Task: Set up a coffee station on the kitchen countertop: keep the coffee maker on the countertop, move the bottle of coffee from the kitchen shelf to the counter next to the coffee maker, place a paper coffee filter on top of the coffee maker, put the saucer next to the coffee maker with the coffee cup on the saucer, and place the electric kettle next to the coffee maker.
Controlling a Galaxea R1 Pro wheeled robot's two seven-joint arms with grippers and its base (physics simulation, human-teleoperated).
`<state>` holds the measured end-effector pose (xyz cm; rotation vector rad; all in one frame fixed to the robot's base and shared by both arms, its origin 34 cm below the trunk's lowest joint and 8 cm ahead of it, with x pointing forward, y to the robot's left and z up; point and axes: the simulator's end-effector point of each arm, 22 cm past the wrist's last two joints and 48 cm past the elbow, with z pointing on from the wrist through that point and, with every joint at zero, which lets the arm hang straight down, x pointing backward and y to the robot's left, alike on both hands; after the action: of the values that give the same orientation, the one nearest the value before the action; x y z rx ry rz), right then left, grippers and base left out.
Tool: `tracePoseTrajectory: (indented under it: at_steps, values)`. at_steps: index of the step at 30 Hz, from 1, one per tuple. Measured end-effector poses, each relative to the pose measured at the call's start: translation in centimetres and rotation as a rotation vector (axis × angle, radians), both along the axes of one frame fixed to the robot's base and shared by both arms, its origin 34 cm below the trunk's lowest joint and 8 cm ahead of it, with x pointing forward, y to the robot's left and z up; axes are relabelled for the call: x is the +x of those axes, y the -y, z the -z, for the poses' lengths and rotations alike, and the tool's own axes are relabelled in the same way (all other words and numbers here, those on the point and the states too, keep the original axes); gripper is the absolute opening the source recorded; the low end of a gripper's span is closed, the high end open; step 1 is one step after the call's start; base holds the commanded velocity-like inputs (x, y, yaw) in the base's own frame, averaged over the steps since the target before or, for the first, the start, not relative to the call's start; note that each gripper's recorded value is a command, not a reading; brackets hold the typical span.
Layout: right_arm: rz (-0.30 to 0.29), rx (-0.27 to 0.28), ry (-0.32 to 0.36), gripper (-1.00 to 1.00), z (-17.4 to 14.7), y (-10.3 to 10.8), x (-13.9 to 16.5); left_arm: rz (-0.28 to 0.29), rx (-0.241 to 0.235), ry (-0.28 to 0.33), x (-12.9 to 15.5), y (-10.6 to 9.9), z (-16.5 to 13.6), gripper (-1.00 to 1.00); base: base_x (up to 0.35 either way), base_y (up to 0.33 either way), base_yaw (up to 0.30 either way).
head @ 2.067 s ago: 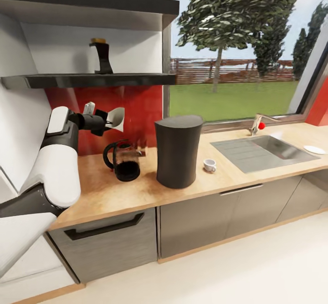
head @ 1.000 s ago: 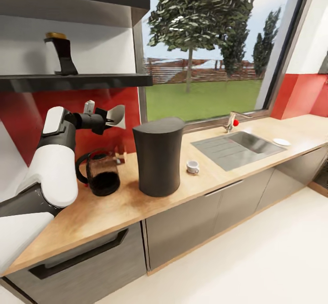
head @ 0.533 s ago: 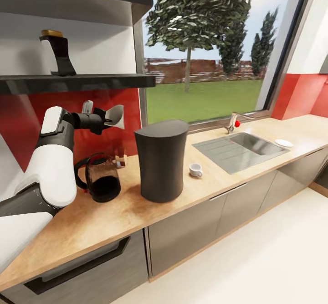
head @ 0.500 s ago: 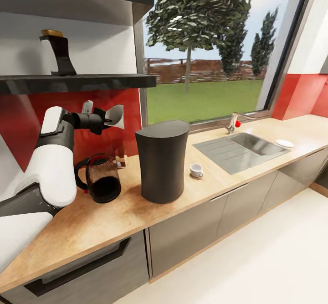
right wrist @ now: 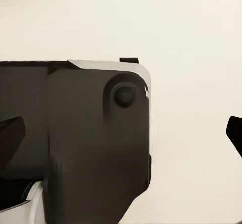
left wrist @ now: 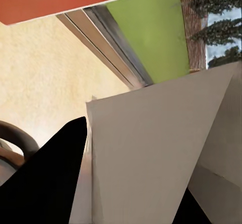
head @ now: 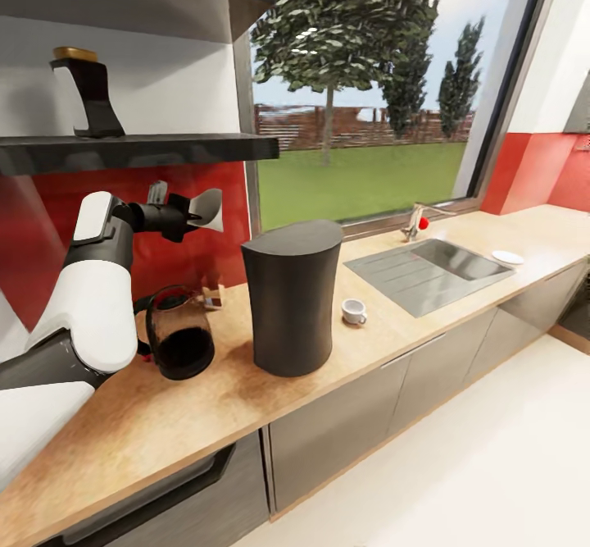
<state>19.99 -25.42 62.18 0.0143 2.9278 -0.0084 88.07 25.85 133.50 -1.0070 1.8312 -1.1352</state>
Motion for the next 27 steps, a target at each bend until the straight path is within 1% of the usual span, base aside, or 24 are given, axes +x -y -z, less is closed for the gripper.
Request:
tracePoseTrajectory:
  at_steps: [3,9,13,19,27]
  values:
    - [0.000,0.000,0.000,1.00,0.00,0.00,0.01,0.001,0.000,0.000,-0.01,0.01,0.00,-1.00,0.000,0.000,-0.040]
    - [0.000,0.000,0.000,1.00,0.00,0.00,0.00,0.002,0.001,0.000,-0.01,0.05,0.01,-1.00,0.000,0.000,-0.215]
    - [0.000,0.000,0.000,1.00,0.00,0.00,0.00,0.027,0.009,0.001,-0.21,0.42,0.06,-1.00,0.000,0.000,-0.037]
    - [0.000,-0.001,0.000,1.00,0.00,0.02,0.00,0.035,0.009,0.004,-0.24,0.59,0.00,-1.00,0.000,0.000,-0.003]
    - [0.000,0.000,0.000,1.00,0.00,0.00,0.01,0.037,0.010,0.006,-0.24,0.64,-0.03,-1.00,0.000,0.000,-0.179]
